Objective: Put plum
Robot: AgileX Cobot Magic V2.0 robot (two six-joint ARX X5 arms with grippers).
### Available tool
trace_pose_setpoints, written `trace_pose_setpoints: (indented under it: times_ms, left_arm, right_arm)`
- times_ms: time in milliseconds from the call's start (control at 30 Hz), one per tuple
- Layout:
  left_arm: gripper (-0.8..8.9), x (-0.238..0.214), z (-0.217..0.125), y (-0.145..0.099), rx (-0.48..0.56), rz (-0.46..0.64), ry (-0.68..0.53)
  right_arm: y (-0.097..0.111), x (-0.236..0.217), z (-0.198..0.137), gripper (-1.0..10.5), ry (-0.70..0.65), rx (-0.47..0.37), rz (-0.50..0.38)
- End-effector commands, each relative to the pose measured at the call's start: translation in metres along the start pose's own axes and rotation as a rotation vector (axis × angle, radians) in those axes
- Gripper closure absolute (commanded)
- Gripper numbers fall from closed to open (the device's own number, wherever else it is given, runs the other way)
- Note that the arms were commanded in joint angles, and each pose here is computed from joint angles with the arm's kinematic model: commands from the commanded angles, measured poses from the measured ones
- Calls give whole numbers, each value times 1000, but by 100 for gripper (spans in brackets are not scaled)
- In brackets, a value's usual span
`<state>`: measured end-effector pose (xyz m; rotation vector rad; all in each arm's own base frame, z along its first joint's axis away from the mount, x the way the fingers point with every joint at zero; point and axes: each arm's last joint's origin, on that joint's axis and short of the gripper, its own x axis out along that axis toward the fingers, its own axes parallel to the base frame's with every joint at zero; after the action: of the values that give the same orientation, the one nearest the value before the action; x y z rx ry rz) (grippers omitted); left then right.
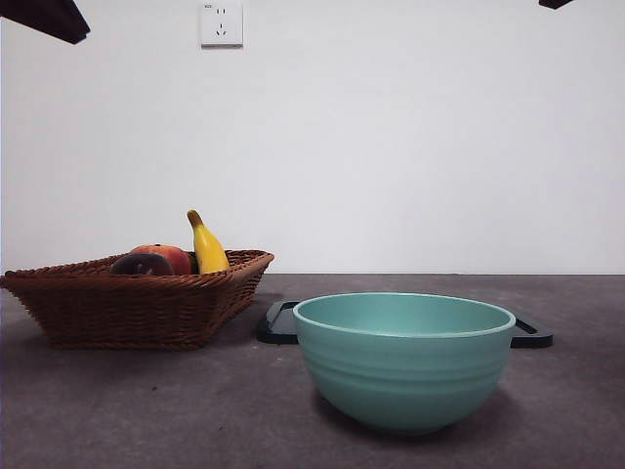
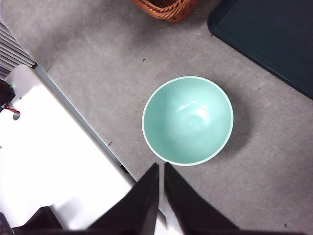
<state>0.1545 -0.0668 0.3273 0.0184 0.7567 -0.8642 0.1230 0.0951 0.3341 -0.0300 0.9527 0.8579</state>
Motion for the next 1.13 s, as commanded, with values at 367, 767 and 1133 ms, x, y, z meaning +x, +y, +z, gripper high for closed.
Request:
trace_pose_setpoints:
  times_ms: [367, 767, 1133]
  left_arm:
    - [807, -76, -12, -4, 233, 661, -780]
    - [807, -31, -111, 22, 118, 978, -827]
    - [807, 11, -160, 43, 53, 964, -709]
  right_arm:
    - [2, -1, 4, 941, -10, -23, 8]
    - [2, -1, 4, 941, -11, -24, 8]
    - [2, -1, 4, 941, -13, -25, 8]
